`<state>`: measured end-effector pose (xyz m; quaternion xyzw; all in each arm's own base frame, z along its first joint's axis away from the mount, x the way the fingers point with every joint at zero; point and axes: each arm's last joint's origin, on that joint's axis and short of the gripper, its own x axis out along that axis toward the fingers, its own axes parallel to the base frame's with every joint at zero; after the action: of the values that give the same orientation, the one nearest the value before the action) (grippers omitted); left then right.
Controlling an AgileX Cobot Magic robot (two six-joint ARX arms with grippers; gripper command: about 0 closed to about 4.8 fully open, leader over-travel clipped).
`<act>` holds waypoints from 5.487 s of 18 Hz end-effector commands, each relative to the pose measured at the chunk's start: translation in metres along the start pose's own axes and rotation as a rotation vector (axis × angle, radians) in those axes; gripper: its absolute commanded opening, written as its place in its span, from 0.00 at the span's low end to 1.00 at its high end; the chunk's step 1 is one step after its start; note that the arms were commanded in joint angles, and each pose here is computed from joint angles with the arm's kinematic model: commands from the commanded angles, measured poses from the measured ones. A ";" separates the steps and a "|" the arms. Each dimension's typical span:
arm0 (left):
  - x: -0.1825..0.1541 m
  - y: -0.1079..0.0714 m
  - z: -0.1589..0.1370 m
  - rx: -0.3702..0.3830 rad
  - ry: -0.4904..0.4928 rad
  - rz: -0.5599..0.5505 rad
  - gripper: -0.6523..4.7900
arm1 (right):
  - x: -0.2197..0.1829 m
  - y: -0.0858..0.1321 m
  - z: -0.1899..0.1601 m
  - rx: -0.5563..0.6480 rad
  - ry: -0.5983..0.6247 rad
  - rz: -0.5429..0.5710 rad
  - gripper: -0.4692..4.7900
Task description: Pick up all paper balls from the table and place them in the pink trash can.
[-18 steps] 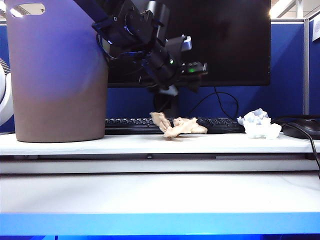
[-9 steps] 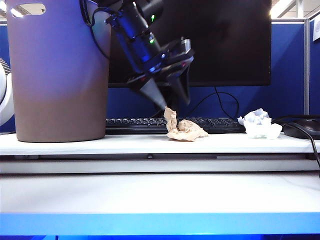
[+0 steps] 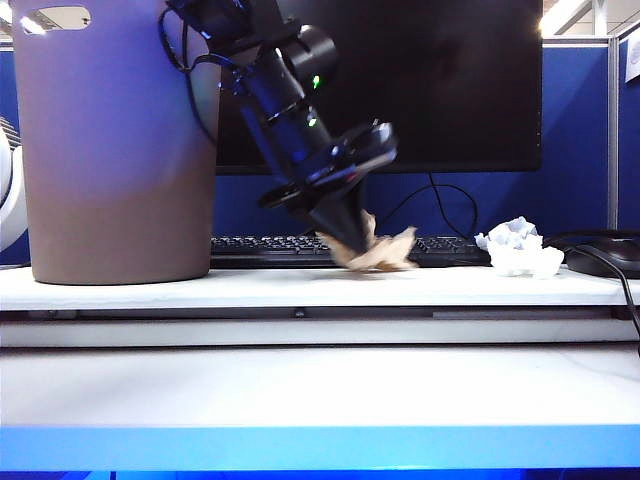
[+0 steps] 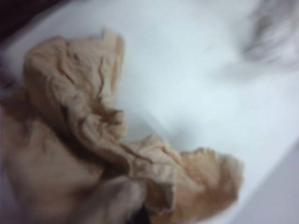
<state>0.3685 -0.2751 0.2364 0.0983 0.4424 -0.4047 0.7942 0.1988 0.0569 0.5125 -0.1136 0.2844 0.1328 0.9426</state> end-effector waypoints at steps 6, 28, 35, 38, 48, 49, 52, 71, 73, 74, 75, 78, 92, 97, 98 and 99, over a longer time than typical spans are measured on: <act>-0.196 -0.057 0.050 0.114 -0.513 0.181 0.11 | -0.019 0.001 -0.002 0.006 -0.061 0.045 1.00; -0.329 -0.007 -0.018 0.009 -0.260 0.708 0.87 | 0.263 -0.028 -0.041 -0.085 0.219 -0.157 1.00; -0.329 -0.007 -0.020 0.010 -0.243 0.709 0.87 | 0.346 -0.057 -0.078 -0.056 0.247 -0.192 1.00; -0.329 -0.007 -0.020 0.017 -0.234 0.736 0.87 | 0.360 -0.055 -0.090 -0.047 0.292 -0.150 1.00; -0.330 -0.007 -0.018 0.021 -0.247 0.740 0.86 | 0.264 -0.047 0.006 0.017 0.050 0.128 0.09; -0.330 -0.006 -0.018 0.020 -0.247 0.744 0.86 | 0.230 -0.036 0.028 0.065 -0.086 0.375 0.09; -0.335 -0.007 -0.020 0.013 -0.240 0.811 0.86 | 0.159 0.021 0.076 -0.068 -0.387 0.916 0.09; -0.371 -0.069 -0.043 0.161 -0.525 -0.152 0.84 | 0.092 0.026 0.023 -0.042 0.193 0.247 1.00; -0.326 -0.054 -0.019 0.127 -0.418 -0.205 0.84 | 0.113 0.017 0.000 -0.004 0.317 0.200 1.00; -0.306 -0.052 -0.012 0.120 -0.366 -0.233 0.84 | 0.129 0.017 -0.012 -0.017 0.394 0.166 1.00; -0.287 -0.052 -0.007 0.114 -0.309 -0.242 0.84 | 0.143 0.019 -0.024 -0.023 0.462 0.160 1.00; -0.254 -0.054 -0.001 0.127 -0.190 -0.147 0.80 | 0.187 0.025 -0.058 -0.041 0.563 0.129 1.00; -0.253 -0.053 -0.008 0.148 -0.120 -0.104 0.74 | 0.297 0.036 -0.115 -0.106 0.792 0.066 0.86; -0.261 -0.055 -0.010 0.190 -0.131 -0.047 0.39 | 0.297 0.035 -0.112 -0.118 0.775 0.034 0.08; -0.266 -0.056 -0.011 0.196 -0.137 -0.021 0.39 | 0.295 0.034 -0.110 -0.126 0.771 0.021 0.08; -0.270 -0.057 -0.012 0.199 -0.146 0.004 0.39 | 0.294 0.034 -0.107 -0.124 0.763 0.024 0.08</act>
<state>0.2486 -0.1597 0.4441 0.1383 0.3584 -0.4602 0.8004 0.3698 0.1118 0.2462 -0.2064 0.6171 0.1112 0.7512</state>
